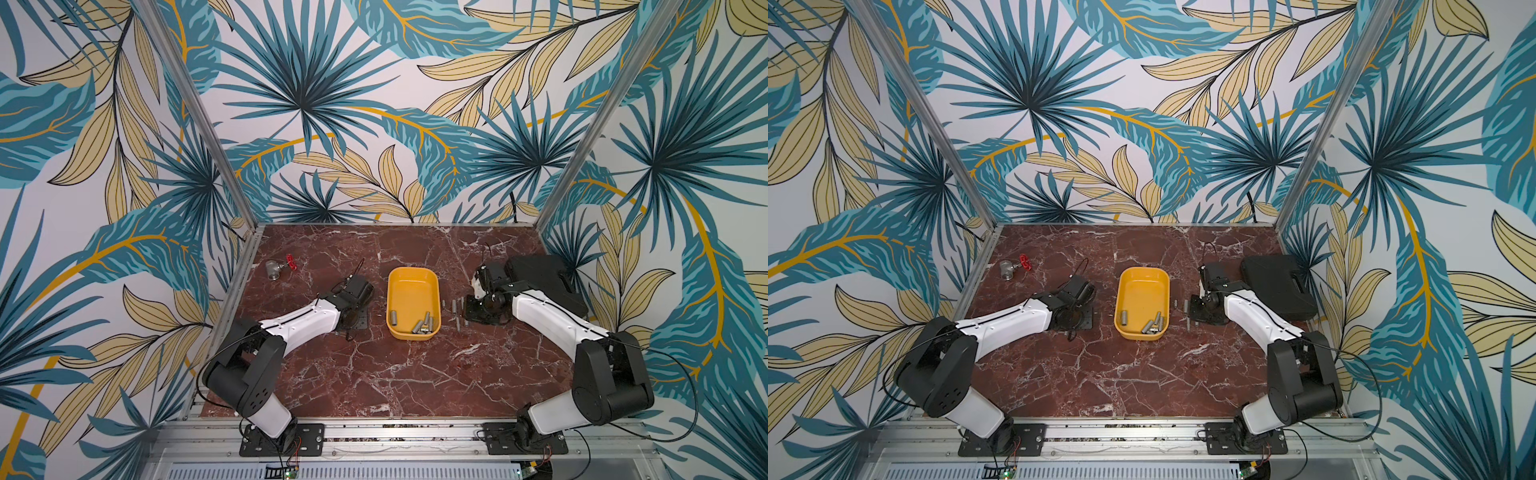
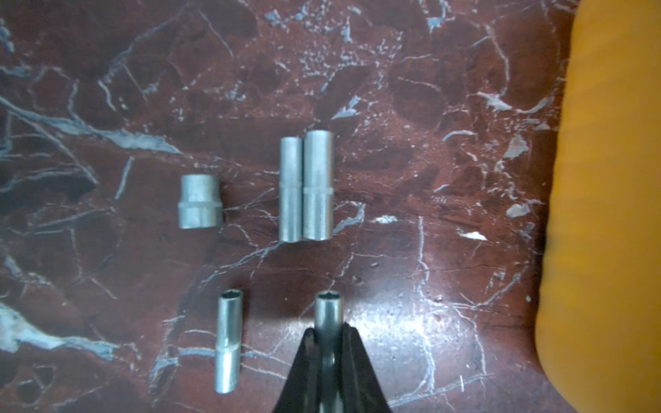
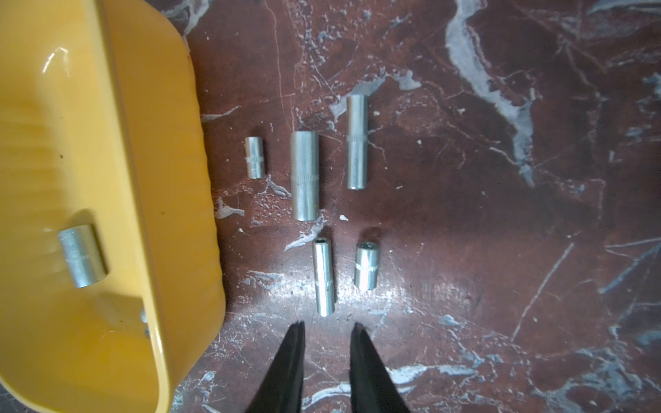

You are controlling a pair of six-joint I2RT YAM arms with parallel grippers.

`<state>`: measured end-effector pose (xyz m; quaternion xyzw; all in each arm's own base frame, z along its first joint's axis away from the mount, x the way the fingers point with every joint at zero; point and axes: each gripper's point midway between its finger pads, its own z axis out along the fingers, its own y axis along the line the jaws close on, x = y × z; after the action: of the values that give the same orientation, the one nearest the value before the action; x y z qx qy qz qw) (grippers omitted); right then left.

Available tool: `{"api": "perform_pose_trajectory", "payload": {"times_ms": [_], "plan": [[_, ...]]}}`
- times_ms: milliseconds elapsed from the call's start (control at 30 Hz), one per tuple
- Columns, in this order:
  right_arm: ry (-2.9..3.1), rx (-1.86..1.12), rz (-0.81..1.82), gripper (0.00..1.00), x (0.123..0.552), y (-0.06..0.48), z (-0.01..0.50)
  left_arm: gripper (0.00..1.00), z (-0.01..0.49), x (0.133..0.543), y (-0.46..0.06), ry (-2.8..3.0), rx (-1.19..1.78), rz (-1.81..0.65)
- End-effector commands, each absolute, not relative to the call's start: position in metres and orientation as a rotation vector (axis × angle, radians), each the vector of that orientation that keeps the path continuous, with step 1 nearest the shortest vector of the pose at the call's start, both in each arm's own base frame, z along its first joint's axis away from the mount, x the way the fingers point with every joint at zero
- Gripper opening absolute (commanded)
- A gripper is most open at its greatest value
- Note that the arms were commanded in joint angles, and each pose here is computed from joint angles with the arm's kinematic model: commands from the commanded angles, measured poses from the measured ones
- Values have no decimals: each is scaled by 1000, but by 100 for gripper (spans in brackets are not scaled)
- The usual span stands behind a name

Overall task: Take out the socket from the storage box
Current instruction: Place the socket head at the center of the board.

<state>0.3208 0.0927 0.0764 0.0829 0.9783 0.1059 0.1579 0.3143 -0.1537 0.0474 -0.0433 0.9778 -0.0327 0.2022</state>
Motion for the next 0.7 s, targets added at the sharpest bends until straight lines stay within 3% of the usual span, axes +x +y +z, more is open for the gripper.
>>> {"api": "perform_pose_trajectory", "payload": {"times_ms": [0,667], "plan": [[2814,255,303,25,317,91,70,12,40,311,-146,2726,-156,-91],[2812,261,306,25,317,91,72,18,14,307,-131,2796,-153,-32]]}}
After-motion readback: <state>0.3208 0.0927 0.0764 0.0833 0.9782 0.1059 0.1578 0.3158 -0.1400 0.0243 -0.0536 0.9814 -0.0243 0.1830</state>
